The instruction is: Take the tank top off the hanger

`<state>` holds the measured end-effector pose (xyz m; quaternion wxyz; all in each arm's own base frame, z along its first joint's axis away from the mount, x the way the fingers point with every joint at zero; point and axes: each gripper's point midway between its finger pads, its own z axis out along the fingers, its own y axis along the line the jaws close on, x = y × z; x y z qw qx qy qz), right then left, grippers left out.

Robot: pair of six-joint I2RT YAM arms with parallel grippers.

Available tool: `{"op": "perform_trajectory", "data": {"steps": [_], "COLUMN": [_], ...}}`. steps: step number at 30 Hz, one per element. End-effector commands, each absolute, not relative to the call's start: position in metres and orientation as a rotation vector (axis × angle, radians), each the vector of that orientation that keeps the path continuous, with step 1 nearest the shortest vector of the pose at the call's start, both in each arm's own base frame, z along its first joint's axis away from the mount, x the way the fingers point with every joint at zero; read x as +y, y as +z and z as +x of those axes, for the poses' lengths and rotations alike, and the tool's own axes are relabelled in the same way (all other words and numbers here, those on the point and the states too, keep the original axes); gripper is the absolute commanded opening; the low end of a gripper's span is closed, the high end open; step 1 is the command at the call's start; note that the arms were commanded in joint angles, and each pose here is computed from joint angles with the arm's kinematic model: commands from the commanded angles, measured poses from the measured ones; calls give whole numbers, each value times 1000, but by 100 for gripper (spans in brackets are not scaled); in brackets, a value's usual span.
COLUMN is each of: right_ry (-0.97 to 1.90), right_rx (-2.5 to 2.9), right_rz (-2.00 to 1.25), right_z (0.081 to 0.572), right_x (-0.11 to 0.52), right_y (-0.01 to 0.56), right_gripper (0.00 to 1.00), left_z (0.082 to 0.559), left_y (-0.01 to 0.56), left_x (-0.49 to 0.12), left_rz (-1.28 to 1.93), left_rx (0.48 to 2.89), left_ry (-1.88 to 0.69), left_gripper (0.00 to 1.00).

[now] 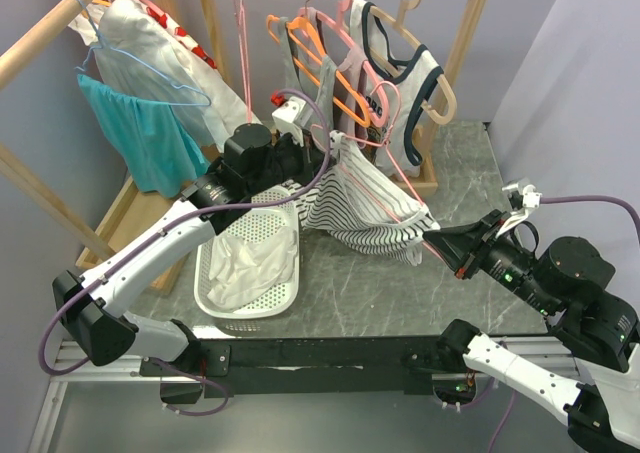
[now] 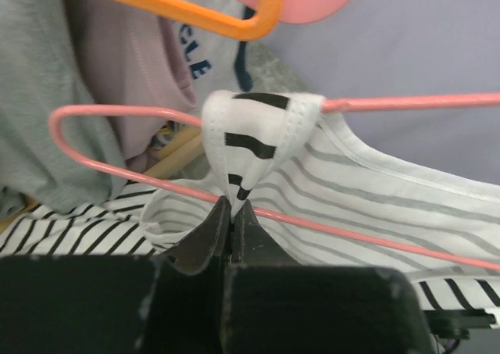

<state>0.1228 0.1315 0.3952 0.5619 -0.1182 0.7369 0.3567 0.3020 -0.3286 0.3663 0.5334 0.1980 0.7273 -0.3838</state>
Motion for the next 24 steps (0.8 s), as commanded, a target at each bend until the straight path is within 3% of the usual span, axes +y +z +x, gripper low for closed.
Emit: {"op": "perform_trajectory", "data": {"steps": [1,7,13,24], "right_ry": [884,926,989,992], "right_rx": [1715,1759,1821,1629], "right_rz": [-278,-279,-372,-273], "right_z": [119,104,86,74], "right_x": [135,130,139,105], "right_y": [401,382,371,412], "right_gripper": [0,0,0,0], "left_z": [316,364,392,391], "left_y": [399,381,368,298], "left_x": [-305,-248,-239,-249], "left_rz": [376,193,150,160], "left_rx": [1684,1739,1800,2023], "left_ry": [-783,-642,-579,-599], "left_gripper": [1,1,1,1]}}
